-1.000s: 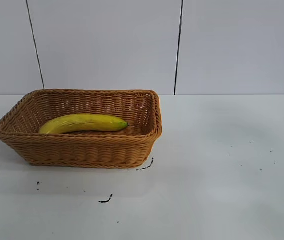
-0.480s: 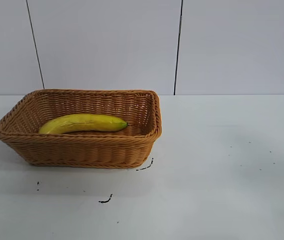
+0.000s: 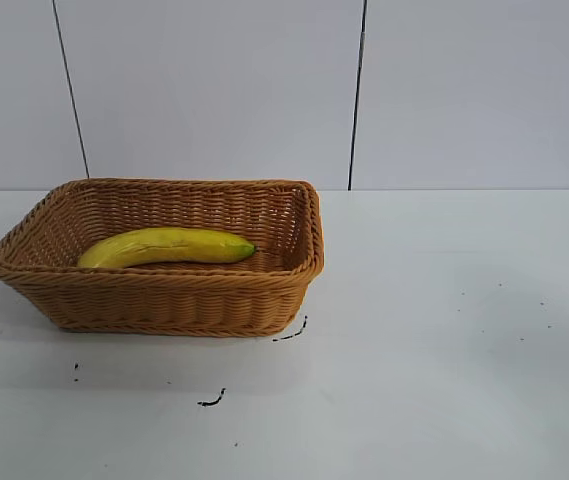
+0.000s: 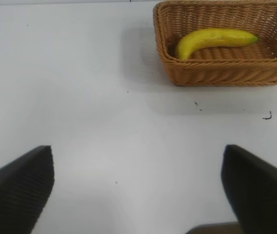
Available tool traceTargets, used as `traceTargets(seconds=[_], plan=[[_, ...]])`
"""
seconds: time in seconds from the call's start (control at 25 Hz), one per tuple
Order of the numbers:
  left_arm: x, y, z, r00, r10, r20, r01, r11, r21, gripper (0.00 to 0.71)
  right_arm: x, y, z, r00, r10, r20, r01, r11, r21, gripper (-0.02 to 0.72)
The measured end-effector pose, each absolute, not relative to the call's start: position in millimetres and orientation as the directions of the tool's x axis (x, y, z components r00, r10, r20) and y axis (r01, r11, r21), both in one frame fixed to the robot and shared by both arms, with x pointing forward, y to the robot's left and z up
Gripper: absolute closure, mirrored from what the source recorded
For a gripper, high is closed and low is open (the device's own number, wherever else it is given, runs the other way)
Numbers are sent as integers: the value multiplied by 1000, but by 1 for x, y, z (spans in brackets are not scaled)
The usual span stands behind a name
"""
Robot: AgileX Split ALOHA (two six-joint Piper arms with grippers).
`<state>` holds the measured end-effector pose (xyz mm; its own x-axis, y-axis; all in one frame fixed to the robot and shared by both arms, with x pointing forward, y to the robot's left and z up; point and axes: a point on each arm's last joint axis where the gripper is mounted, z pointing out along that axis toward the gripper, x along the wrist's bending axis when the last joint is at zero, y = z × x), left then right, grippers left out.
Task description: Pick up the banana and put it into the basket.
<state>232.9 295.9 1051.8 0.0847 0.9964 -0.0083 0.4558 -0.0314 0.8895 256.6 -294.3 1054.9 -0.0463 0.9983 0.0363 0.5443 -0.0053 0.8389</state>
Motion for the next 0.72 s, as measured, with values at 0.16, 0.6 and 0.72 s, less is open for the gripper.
traceTargets(seconds=[0.16, 0.6, 0.72], plan=[[233, 296, 1052, 85, 996, -8, 456, -31, 890, 17, 240, -296, 1056, -39, 999, 23, 454, -3, 891, 13], [233, 296, 1052, 85, 996, -8, 456, -31, 890, 17, 234, -297, 1056, -34, 999, 23, 420, -6, 907, 13], [233, 296, 1052, 85, 996, -8, 456, -31, 890, 17, 234, -297, 1056, -33, 999, 22, 420, -6, 907, 13]])
